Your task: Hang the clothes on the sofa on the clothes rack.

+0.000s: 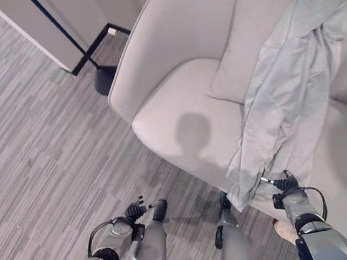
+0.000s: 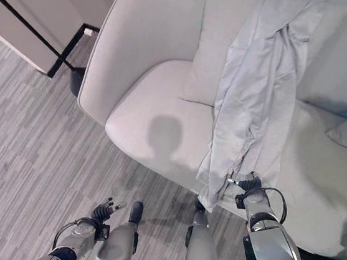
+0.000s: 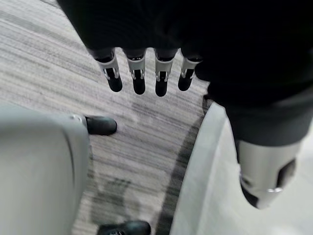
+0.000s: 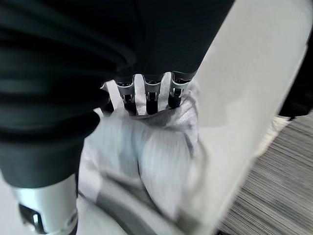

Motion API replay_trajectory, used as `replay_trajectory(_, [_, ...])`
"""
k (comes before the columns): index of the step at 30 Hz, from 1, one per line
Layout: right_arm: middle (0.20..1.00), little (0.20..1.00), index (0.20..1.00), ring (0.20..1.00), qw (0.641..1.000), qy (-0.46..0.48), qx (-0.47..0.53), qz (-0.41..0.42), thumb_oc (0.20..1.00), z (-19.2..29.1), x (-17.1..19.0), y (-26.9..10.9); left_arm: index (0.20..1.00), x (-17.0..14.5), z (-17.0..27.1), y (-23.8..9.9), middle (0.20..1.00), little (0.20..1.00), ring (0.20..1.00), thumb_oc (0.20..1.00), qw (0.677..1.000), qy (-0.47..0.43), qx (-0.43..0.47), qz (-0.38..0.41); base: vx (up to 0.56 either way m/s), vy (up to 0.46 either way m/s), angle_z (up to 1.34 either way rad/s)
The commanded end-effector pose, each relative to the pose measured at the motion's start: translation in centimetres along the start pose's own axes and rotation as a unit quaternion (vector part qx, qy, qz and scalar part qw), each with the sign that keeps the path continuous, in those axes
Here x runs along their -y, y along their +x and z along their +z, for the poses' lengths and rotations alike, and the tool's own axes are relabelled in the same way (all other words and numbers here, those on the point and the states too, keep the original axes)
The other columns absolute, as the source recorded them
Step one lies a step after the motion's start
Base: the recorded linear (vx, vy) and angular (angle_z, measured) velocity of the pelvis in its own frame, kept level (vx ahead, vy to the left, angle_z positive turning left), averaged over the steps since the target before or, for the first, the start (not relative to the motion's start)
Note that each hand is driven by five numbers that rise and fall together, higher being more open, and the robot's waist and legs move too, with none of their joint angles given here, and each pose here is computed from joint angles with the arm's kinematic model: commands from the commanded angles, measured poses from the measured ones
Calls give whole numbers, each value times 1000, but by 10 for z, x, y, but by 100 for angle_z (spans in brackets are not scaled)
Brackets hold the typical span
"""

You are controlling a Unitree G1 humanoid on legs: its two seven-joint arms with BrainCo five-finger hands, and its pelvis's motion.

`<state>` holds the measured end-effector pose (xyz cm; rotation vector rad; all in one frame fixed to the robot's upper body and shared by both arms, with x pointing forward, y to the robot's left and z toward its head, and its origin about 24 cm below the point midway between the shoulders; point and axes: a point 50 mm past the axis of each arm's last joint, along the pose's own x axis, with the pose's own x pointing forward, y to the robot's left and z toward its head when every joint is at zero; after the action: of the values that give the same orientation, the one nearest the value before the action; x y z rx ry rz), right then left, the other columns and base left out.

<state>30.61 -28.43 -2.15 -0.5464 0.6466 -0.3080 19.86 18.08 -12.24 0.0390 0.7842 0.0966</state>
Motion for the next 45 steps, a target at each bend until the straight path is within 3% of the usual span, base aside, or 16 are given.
replay_trajectory(1, [1000,1000,1000,1000,999,12,16,-33,1000,23,22,4,1000,5,-18,-2,1000,1000,1000,1000,999,22,-38,1,1,67,10])
replay_trajectory(16, [1000,1000,1000,1000,999,-7,38,-23,1000,21,8,2,1000,7,-16,0,1000,1000,1000,1000,998,45,-40,4,16,14,0])
replay_trajectory(17, [1000,1000,1000,1000,992,-49,118,11,1000,31,-15,-7,1000,-4,-26,-2,1000,1000,1000,1000,996,51,-63,23,64,34,3])
replay_trajectory(21, [1000,1000,1000,1000,983,-45,169,46,1000,26,-27,-22,1000,-15,-41,-6,1000,1000,1000,1000,992,58,-100,41,-19,28,-3])
replay_trajectory(33, [1000,1000,1000,1000,973,-56,156,161,1000,-2,-76,-45,1000,-34,-52,-11,1000,1000,1000,1000,985,94,-135,57,-65,130,-1])
replay_trajectory(38, [1000,1000,1000,1000,962,-78,136,223,1000,-10,-108,-55,1000,-42,-74,-22,1000,1000,1000,1000,979,55,-179,81,-259,330,-41])
replay_trajectory(45, [1000,1000,1000,1000,967,-76,128,208,1000,-23,-99,-54,1000,-47,-95,-34,1000,1000,1000,1000,971,60,-216,78,-169,22,-11])
